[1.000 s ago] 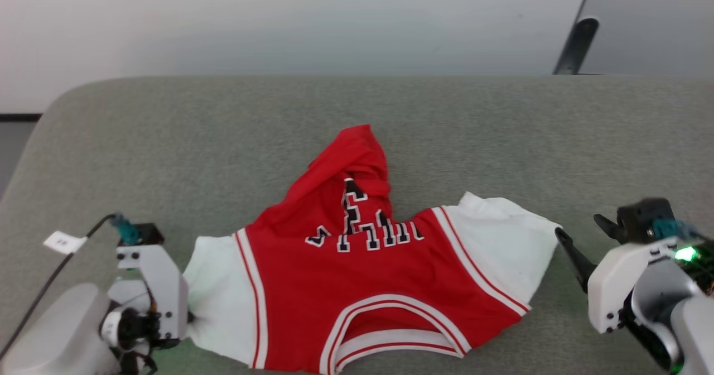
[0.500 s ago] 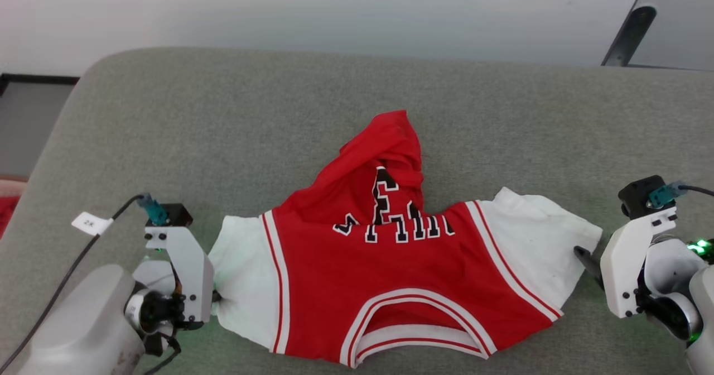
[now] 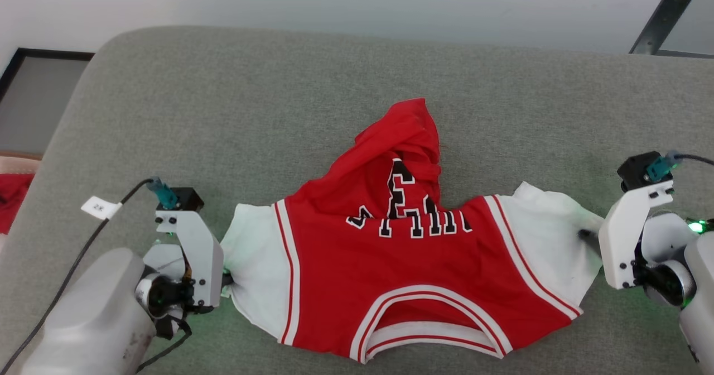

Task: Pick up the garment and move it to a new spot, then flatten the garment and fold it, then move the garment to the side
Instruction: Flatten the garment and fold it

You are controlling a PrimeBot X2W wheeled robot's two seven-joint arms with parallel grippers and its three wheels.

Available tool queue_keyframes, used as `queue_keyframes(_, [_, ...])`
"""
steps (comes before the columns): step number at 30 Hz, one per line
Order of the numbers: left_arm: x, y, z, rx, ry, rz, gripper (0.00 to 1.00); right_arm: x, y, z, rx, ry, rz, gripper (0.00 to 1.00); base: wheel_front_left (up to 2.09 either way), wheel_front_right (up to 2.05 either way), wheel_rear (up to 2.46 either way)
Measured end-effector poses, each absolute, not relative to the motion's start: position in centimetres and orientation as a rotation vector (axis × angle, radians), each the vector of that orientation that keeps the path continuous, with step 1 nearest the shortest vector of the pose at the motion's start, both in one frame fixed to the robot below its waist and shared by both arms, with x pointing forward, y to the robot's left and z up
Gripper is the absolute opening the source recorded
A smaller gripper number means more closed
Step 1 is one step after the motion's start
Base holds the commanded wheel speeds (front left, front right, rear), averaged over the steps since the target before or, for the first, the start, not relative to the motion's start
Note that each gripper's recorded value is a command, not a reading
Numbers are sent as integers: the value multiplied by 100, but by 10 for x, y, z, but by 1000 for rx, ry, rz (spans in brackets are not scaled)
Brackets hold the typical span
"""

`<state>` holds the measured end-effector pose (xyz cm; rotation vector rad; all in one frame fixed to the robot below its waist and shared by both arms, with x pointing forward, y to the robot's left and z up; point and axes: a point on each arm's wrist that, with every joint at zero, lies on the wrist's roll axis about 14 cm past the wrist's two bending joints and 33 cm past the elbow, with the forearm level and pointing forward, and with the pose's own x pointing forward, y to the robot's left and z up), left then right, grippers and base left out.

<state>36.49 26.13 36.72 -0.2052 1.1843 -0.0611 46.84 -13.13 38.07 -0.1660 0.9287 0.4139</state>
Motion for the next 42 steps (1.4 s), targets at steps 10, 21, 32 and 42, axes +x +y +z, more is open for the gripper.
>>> queue_keyframes(10, [374, 269, 384, -189, 1144, -53, 0, 468, -116, 399, -71, 1000, 456, 0, 0, 0, 0])
queue_keyframes(21, [432, 278, 495, -45, 888, -67, 0, 511, -86, 536, 8, 666, 521, 0, 0, 0, 0])
queue_keyframes(32, [481, 260, 657, 55, 516, -50, 0, 532, -67, 691, 68, 183, 499, 0, 0, 0, 0])
queue_keyframes(42, [509, 255, 760, 95, 187, 1, 0, 551, -116, 789, 102, -219, 312, 0, 0, 0, 0])
